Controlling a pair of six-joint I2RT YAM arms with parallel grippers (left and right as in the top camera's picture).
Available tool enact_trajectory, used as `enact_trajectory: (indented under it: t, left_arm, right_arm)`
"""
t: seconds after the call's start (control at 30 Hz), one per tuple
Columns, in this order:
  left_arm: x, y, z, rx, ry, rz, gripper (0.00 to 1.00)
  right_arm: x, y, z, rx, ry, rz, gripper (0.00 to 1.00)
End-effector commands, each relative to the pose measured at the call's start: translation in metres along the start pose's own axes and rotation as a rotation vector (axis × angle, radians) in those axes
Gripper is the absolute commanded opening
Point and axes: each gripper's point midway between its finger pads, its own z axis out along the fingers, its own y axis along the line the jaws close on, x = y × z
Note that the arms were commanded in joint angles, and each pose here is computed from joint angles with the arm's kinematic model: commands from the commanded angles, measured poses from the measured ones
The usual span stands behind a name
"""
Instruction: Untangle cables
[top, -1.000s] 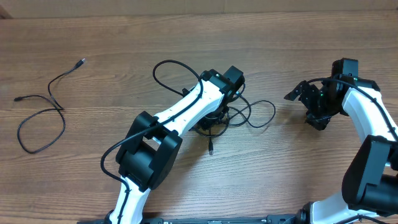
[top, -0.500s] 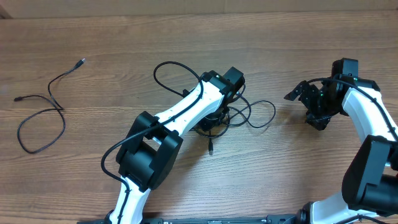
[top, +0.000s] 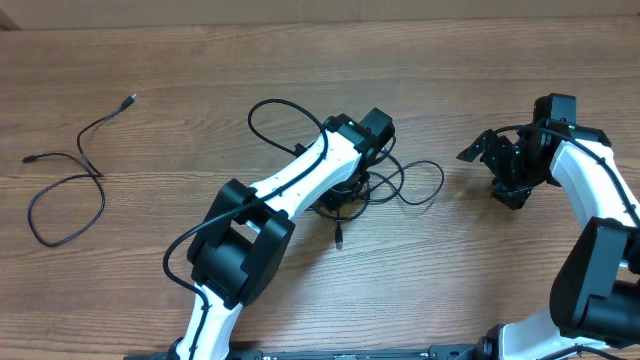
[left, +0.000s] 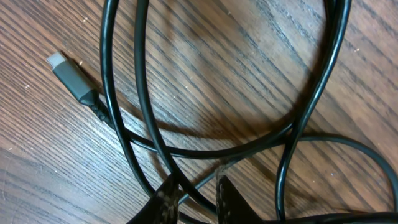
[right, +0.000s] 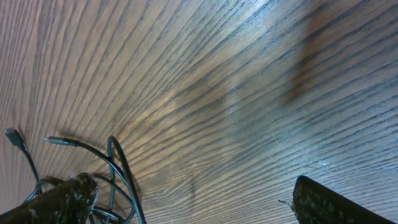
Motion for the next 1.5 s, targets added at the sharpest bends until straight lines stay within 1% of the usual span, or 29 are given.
enact_trajectory:
  t: [0.0, 0.1, 0.2, 0.27, 0.7, 0.73, 0.8, 0.9, 0.97, 1.13, 1.27, 1.37, 1.4, 1.47]
  left_arm:
    - [0.002, 0.002, 0.009, -0.027, -0.030, 0.015, 0.29]
    - [0.002, 0.002, 0.009, -0.025, -0.034, 0.017, 0.30]
    - [0.002, 0.002, 0.009, -0.025, -0.038, 0.019, 0.27]
    - [0.002, 0.002, 0.010, -0.027, -0.047, 0.021, 0.26]
    - [0.002, 0.001, 0.015, -0.016, -0.050, 0.020, 0.25]
    - [0.002, 0.001, 0.015, -0.016, -0.050, 0.020, 0.21]
    - [0.002, 0.001, 0.015, -0.018, -0.049, 0.021, 0.04]
    - [0.002, 0.004, 0.014, -0.030, -0.047, 0.040, 0.04]
    - [0.004, 0.011, 0.008, -0.049, -0.017, 0.050, 0.04]
    - [-0.017, 0.021, -0.036, -0.030, -0.047, 0.025, 0.04]
    - [-0.035, 0.015, -0.081, 0.086, -0.117, 0.158, 0.04]
    - [-0.043, 0.006, -0.114, 0.192, -0.184, 0.315, 0.04]
    - [-0.046, -0.001, -0.134, 0.258, -0.231, 0.447, 0.04]
    - [-0.049, -0.007, -0.157, 0.319, -0.300, 0.623, 0.04]
  right_arm:
    - [0.000, 0.000, 0.001, -0.004, 0.002, 0.008, 1.00]
    - [0.000, 0.000, 0.001, -0.004, 0.002, 0.008, 1.00]
    - [0.000, 0.000, 0.001, -0.004, 0.002, 0.008, 1.00]
    - [0.000, 0.000, 0.001, -0.004, 0.002, 0.008, 1.00]
    - [0.000, 0.000, 0.001, -0.004, 0.002, 0.008, 1.00]
    - [0.000, 0.000, 0.001, -0.004, 0.002, 0.008, 1.00]
    - [0.000, 0.000, 0.001, -0.004, 0.002, 0.008, 1.00]
    - [0.000, 0.000, 0.001, -0.004, 0.002, 0.008, 1.00]
    - [0.000, 0.000, 0.001, -0.004, 0.002, 0.008, 1.00]
    - [0.000, 0.000, 0.001, -0.004, 0.002, 0.008, 1.00]
    - [0.000, 0.000, 0.001, -0.004, 0.002, 0.008, 1.00]
    - [0.000, 0.000, 0.001, -0.004, 0.002, 0.008, 1.00]
    - [0.000, 0.000, 0.001, -0.004, 0.002, 0.008, 1.00]
    - [0.000, 0.000, 0.001, -0.004, 0.002, 0.008, 1.00]
